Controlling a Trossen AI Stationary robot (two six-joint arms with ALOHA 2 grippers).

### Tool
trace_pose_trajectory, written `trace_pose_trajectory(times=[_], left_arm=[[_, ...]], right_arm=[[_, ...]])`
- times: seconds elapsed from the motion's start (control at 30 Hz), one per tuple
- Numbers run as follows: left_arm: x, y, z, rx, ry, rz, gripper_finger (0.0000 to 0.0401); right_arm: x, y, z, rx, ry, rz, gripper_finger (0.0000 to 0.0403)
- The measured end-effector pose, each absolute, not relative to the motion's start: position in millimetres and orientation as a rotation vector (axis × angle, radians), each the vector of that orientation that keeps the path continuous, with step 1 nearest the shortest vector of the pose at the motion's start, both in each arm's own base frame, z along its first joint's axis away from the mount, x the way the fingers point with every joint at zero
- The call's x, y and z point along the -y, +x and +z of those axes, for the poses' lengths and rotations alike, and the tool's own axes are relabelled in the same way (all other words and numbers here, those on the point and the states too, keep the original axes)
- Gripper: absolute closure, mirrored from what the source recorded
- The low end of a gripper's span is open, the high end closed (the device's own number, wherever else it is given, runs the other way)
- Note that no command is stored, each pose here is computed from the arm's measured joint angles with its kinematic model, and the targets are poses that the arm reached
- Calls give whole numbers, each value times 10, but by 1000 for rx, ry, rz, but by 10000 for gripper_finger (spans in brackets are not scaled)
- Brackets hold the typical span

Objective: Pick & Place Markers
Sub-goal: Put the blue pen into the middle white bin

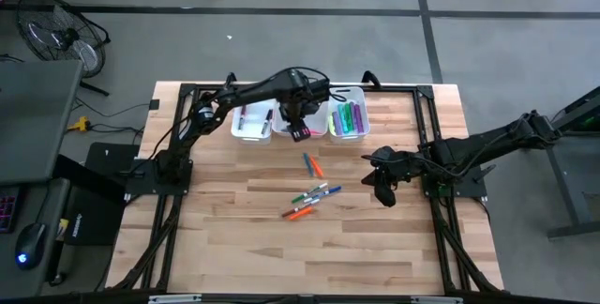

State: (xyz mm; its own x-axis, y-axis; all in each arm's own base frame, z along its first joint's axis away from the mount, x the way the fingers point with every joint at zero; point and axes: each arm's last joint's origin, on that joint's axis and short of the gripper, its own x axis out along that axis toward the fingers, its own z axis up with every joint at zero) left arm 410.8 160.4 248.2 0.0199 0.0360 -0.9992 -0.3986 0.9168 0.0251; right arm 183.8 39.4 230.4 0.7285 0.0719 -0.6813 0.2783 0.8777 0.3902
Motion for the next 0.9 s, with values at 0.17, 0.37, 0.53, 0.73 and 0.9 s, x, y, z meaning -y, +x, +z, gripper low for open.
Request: trace_pose_trajectory(times=[0.17, 0.37, 0.53, 0.73, 0.9], left_arm=[[-1478, 4132, 2483, -1525, -397, 379, 247], [-1185, 4223, 2483, -1504, -517, 497, 247], [-879, 4312, 2483, -1466, -611, 584, 247], [-570, 4422, 2487, -1359, -794, 722, 247], [-434, 4480, 2493, -1245, -919, 860, 247]], right_arm=[[-400, 1832, 2299, -771, 485, -92, 402], [-393, 1795, 2261, -824, 471, -104, 402], [-386, 1763, 2232, -867, 460, -118, 402], [-379, 1735, 2208, -903, 455, -133, 402], [-369, 1687, 2171, -962, 443, -153, 402]])
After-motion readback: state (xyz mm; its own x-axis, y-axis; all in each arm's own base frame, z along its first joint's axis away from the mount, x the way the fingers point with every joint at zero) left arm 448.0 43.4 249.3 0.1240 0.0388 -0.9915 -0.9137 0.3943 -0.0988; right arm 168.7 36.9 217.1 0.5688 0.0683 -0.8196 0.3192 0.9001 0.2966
